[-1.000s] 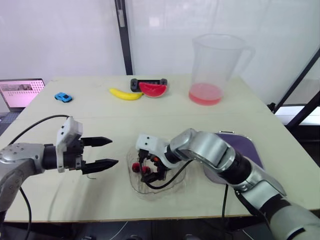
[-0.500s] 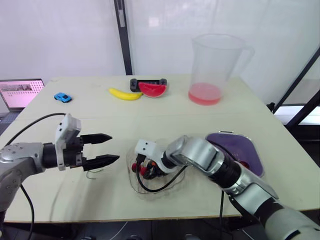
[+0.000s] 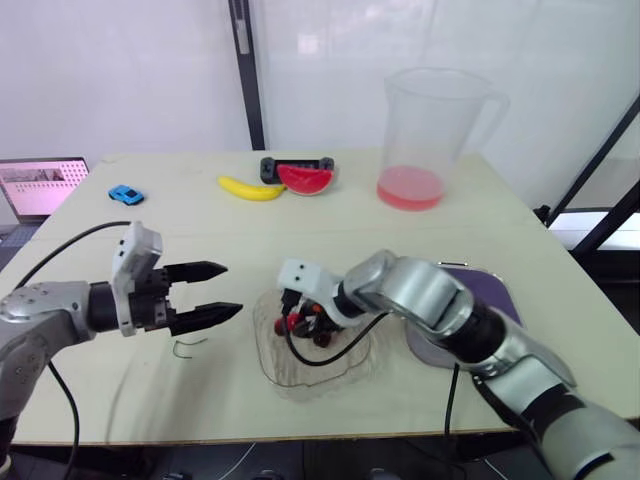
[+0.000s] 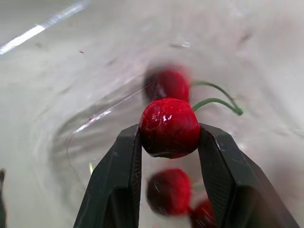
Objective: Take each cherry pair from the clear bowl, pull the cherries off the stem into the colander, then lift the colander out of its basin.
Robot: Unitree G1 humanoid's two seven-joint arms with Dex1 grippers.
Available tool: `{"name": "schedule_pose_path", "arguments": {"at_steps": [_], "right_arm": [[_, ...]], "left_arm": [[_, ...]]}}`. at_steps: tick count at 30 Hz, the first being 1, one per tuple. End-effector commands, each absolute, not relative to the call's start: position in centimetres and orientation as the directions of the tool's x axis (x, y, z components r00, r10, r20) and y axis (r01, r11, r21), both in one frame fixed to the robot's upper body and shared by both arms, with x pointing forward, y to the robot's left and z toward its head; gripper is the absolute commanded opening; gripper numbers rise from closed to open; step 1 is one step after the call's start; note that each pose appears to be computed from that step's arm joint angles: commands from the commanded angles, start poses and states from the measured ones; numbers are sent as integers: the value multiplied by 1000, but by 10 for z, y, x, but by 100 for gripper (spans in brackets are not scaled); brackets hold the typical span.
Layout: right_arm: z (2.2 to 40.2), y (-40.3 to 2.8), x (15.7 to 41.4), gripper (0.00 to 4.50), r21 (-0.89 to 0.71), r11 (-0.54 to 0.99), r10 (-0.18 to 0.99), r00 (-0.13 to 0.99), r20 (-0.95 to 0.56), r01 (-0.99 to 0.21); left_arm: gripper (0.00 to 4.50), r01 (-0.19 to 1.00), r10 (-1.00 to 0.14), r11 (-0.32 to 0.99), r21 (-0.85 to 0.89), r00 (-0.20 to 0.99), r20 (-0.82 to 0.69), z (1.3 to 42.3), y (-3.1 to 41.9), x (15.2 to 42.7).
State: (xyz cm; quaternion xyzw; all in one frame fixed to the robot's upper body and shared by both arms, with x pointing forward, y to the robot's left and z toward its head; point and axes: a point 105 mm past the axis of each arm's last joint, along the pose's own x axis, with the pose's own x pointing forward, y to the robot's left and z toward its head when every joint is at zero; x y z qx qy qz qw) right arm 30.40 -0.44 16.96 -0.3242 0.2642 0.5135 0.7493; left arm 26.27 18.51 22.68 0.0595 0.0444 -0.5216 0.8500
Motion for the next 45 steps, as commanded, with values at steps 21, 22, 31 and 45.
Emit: {"name": "schedule_pose_path", "arguments": {"at_steps": [21,22,31,45], "right_arm": [[253,-33,278,178,-837,-125,775,474,-418,-533],[252,-33,278,178,-862,-148,773,486,-407,-485],[246,-29,278,178,-910,-204,787,493,-372,-361],[249,-32,279,178,-923,-301,760,525,-384,-240]], "left_arm": [[450,929,-927,371,12,370,64,263,168,287],[450,930,-929,367,14,365,66,265,167,287],[450,958,-952,288,1,287,104,270,144,289],[450,963,-961,270,5,270,-69,267,107,292]]}}
